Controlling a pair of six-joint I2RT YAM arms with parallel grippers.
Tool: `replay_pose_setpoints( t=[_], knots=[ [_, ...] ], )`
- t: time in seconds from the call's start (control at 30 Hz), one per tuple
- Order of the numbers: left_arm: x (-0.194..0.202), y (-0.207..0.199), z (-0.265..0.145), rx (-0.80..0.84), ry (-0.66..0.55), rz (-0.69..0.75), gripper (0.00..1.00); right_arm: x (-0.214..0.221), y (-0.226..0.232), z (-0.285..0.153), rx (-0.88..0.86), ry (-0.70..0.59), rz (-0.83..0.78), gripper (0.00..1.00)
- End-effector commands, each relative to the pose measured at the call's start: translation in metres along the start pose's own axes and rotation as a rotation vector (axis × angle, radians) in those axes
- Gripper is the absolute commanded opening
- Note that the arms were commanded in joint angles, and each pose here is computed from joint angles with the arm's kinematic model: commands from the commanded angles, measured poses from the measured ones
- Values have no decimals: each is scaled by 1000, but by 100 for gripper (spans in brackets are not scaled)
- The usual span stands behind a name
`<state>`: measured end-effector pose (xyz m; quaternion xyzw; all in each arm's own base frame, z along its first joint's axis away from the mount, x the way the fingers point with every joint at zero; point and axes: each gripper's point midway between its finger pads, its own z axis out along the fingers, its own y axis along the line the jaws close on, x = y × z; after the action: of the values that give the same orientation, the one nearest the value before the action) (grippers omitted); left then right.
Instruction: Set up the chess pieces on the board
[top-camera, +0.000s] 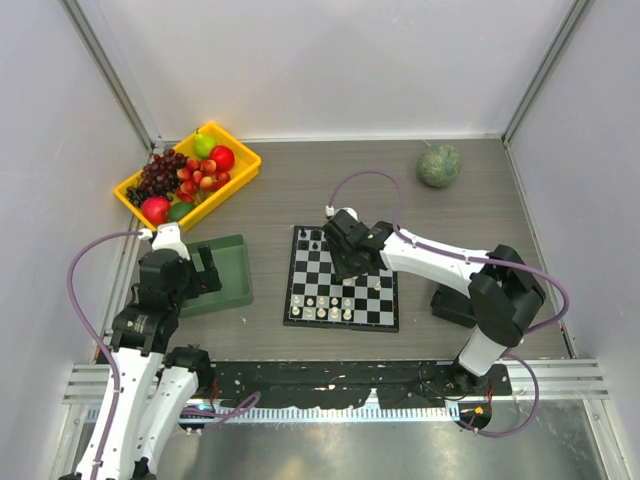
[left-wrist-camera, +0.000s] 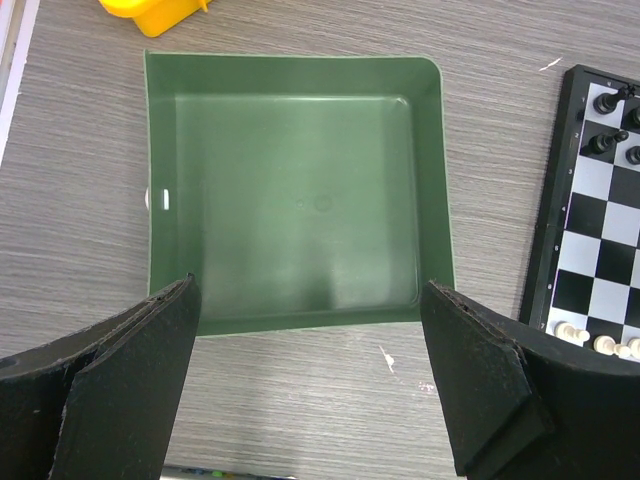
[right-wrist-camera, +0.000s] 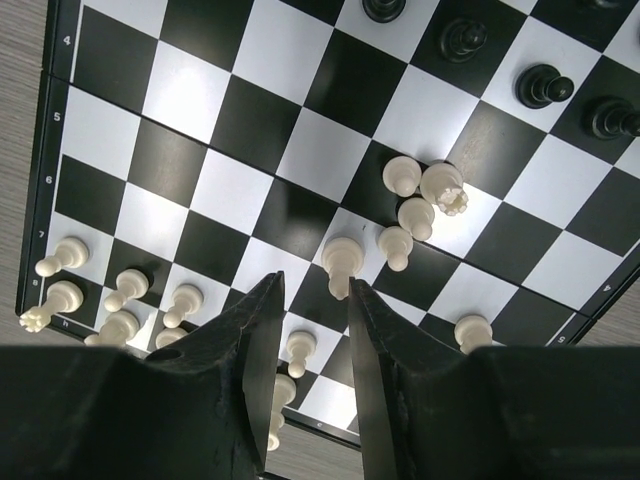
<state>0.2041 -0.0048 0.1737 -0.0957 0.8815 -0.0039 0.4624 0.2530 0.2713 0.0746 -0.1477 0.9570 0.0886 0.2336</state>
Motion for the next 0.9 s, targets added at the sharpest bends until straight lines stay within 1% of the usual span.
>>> replay_pose_setpoints(
  t=[0.0, 0.17, 0.3, 0.33, 0.47, 0.57, 0.67, 0.73, 0.87],
  knots=[
    [-14, -5, -1, 24, -35, 11, 99, -15, 0, -3, 25, -40, -6, 38],
    [-12, -5, 0, 18, -16, 10, 99, -12, -1, 1, 32, -28, -11, 38],
    [-11, -5, 0, 19, -12, 11, 99, -11, 0, 3, 24, -23, -16, 35],
    [-12, -5, 0, 19, -14, 12, 99, -12, 1, 3, 21, -26, -19, 33],
    [-11, -5, 1, 18, -9, 15, 99, -10, 2, 6, 20, -15, -23, 33],
    [-11, -5, 1, 17, -8, 13, 99, -8, 1, 6, 21, -9, -27, 21],
    [-10, -5, 1, 18, -5, 14, 99, -9, 0, 3, 23, -16, -23, 20],
    [-10, -5, 2, 18, 1, 17, 99, -9, -1, -3, 21, -24, -26, 15],
    [-9, -6, 3, 20, 5, 17, 99, -13, 1, -19, 0, -58, -28, 15]
  ],
)
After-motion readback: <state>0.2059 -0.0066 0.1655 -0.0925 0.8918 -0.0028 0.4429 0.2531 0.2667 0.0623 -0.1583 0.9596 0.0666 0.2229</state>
